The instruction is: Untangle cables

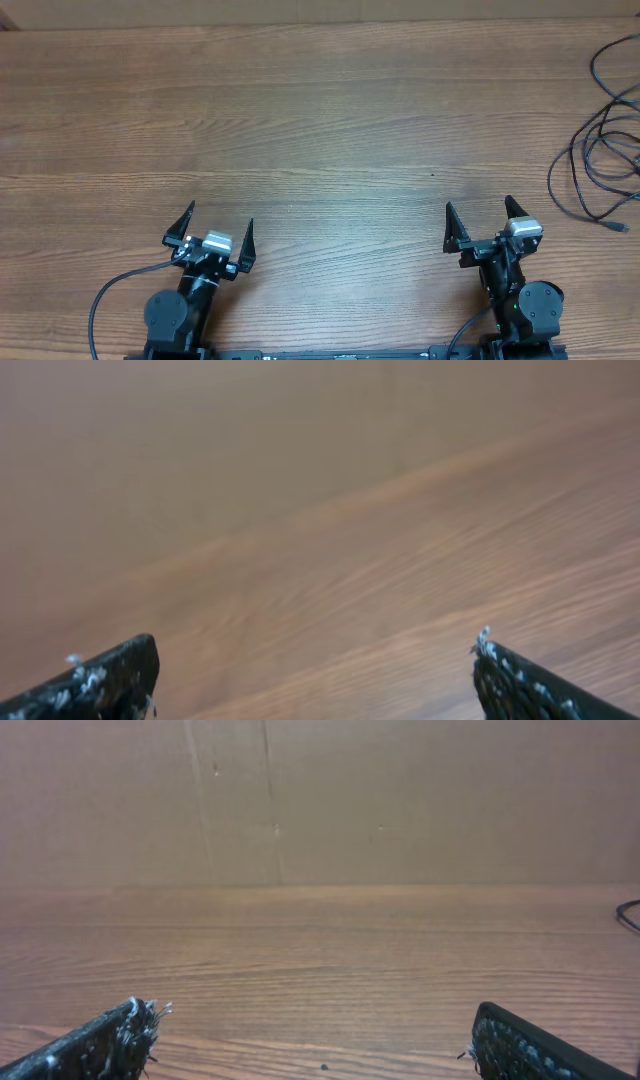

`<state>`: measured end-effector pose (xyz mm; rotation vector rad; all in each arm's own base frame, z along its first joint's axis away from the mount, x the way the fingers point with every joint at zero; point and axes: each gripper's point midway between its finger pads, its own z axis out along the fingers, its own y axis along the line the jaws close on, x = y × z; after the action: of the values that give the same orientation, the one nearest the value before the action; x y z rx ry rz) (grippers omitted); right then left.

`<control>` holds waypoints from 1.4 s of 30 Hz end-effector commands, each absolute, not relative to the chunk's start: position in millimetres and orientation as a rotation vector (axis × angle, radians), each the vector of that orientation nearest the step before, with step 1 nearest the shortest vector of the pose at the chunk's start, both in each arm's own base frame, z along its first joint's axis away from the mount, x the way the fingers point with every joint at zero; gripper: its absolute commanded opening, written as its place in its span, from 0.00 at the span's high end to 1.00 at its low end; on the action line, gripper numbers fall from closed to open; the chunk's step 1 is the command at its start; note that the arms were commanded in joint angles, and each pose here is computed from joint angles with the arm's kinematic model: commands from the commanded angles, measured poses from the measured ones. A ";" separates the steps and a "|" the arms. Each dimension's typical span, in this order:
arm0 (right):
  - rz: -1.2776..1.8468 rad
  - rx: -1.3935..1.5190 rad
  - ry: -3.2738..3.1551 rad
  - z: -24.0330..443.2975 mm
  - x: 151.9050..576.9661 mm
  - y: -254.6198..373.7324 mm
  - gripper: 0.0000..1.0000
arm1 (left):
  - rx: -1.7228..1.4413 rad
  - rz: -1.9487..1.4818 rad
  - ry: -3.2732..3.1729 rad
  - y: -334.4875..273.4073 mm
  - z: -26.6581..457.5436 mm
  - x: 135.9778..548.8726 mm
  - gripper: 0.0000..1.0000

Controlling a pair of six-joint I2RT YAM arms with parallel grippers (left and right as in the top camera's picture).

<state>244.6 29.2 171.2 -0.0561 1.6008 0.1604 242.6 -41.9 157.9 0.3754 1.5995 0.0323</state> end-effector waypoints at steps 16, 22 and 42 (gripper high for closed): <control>0.162 -0.052 1.594 170.3 244.6 29.4 0.00 | -0.228 0.061 1.607 24.4 161.6 243.5 0.00; 0.162 -0.052 1.594 170.4 244.6 29.4 0.00 | -0.281 0.039 1.597 27.7 162.0 242.8 0.00; 0.162 -0.052 1.594 170.4 244.6 29.4 0.00 | -0.201 0.093 1.609 25.1 162.2 243.4 0.00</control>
<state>244.6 29.3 171.5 -0.0561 1.5997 0.1610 243.9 23.7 161.3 -0.2096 1.6158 0.0715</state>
